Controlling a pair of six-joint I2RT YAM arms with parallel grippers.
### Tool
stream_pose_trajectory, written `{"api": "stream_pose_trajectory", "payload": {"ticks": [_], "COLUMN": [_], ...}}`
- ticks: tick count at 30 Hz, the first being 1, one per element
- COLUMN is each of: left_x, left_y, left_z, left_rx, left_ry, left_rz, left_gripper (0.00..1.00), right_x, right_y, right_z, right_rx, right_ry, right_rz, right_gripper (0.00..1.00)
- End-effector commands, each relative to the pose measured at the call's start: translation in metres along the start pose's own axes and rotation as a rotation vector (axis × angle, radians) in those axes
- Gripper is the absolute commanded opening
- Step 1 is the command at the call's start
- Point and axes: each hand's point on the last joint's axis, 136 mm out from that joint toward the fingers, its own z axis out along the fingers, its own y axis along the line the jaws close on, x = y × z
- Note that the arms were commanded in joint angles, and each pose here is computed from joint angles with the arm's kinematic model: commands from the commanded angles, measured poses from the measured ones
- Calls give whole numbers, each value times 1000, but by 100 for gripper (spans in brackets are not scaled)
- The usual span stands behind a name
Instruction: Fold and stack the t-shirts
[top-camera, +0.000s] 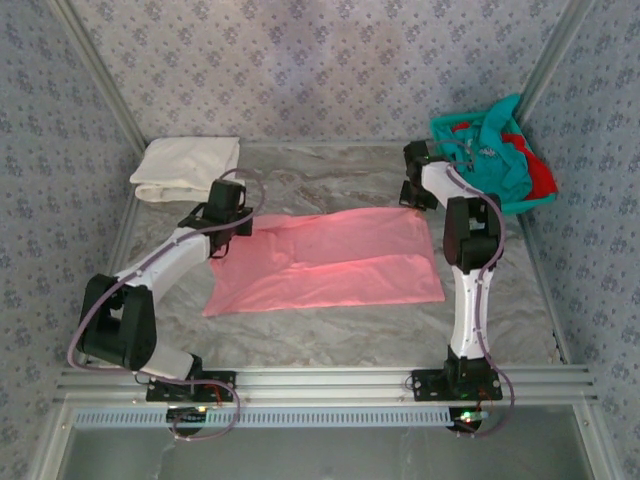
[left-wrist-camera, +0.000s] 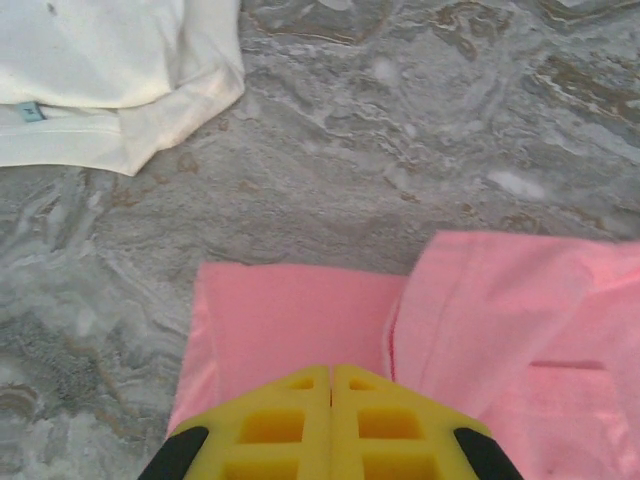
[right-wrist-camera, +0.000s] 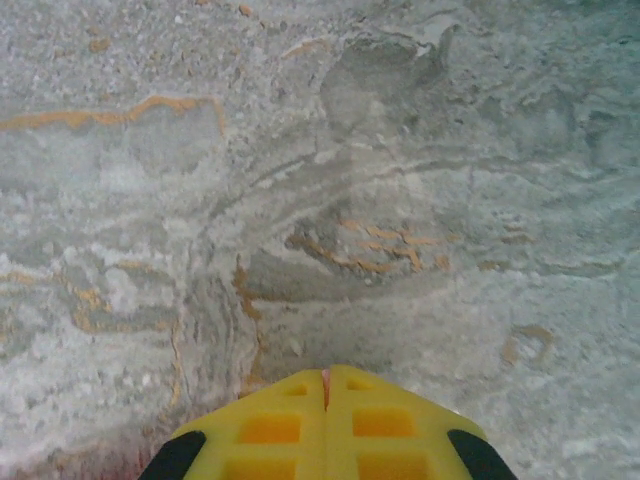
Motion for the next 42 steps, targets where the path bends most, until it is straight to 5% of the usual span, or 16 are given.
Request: {"api": "stream_pose_trajectory", "payload": {"ticks": [1, 23, 42], "left_x": [-12, -18, 55], "left_y": [20, 39, 38], "left_z": [-6, -43, -71], "left_rx": [-60, -69, 0], "left_ry": [-36, -75, -3], "left_rz": [-37, -72, -190], "left_gripper": [0, 0, 0], "right_x": [-14, 3, 72], "right_y": [-9, -21, -37], "right_z": [-35, -85, -103], "right_rx": [5, -263, -372], "right_ry": [-84, -324, -412], "right_rz": [13, 131, 105], "right_gripper": [0, 0, 0]}}
